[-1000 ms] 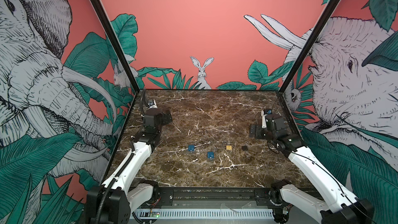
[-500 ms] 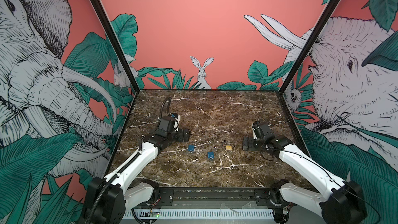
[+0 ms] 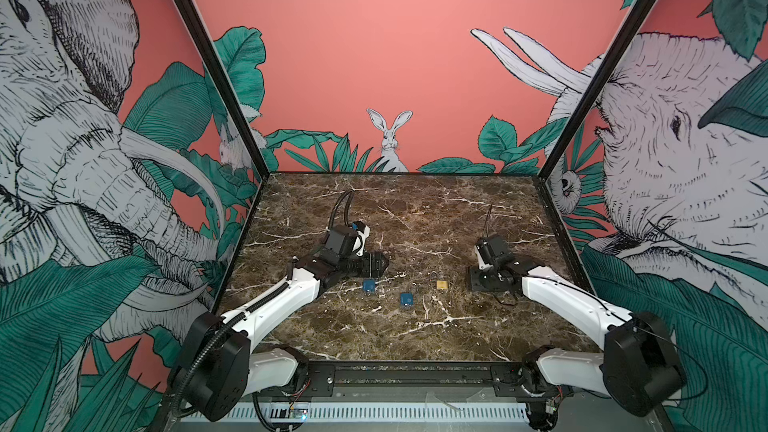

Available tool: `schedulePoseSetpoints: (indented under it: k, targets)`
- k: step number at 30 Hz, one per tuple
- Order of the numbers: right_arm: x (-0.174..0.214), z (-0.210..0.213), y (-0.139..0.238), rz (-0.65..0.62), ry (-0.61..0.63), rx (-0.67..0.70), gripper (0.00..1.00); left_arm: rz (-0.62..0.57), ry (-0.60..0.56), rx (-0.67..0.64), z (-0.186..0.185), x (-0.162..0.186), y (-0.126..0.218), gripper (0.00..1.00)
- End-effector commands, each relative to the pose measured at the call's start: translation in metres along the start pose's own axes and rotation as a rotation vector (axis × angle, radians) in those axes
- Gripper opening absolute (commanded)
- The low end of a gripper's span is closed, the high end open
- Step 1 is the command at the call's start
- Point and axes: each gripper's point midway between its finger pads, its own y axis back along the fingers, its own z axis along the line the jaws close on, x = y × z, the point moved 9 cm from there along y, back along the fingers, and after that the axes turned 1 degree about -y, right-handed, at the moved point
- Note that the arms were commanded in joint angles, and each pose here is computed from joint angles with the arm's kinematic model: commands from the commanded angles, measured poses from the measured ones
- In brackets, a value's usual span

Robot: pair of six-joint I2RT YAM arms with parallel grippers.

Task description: Lock with the key

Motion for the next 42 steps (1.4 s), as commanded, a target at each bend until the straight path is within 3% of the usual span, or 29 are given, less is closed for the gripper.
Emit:
schedulePoseSetpoints:
  k: [1, 5, 7, 13, 42]
  targets:
    - [0.001, 0.002, -0.008, 0.008, 0.022, 0.001, 0.63, -0.029, 0.001, 0.045, -0.007, -0.006, 0.000, 0.86]
    - [0.001, 0.001, -0.017, 0.037, 0.023, 0.019, 0.61, -0.022, -0.002, 0.044, -0.005, -0.004, -0.002, 0.86]
    - [0.001, 0.001, -0.021, 0.047, 0.022, 0.030, 0.52, -0.018, -0.004, 0.044, -0.005, -0.003, -0.002, 0.86]
    - [0.002, 0.001, -0.031, 0.076, 0.019, 0.049, 0.47, -0.016, -0.006, 0.049, -0.005, -0.002, -0.003, 0.86]
    - [0.004, 0.002, -0.046, 0.117, 0.016, 0.049, 0.40, 0.012, 0.009, 0.044, 0.001, 0.003, -0.014, 0.85]
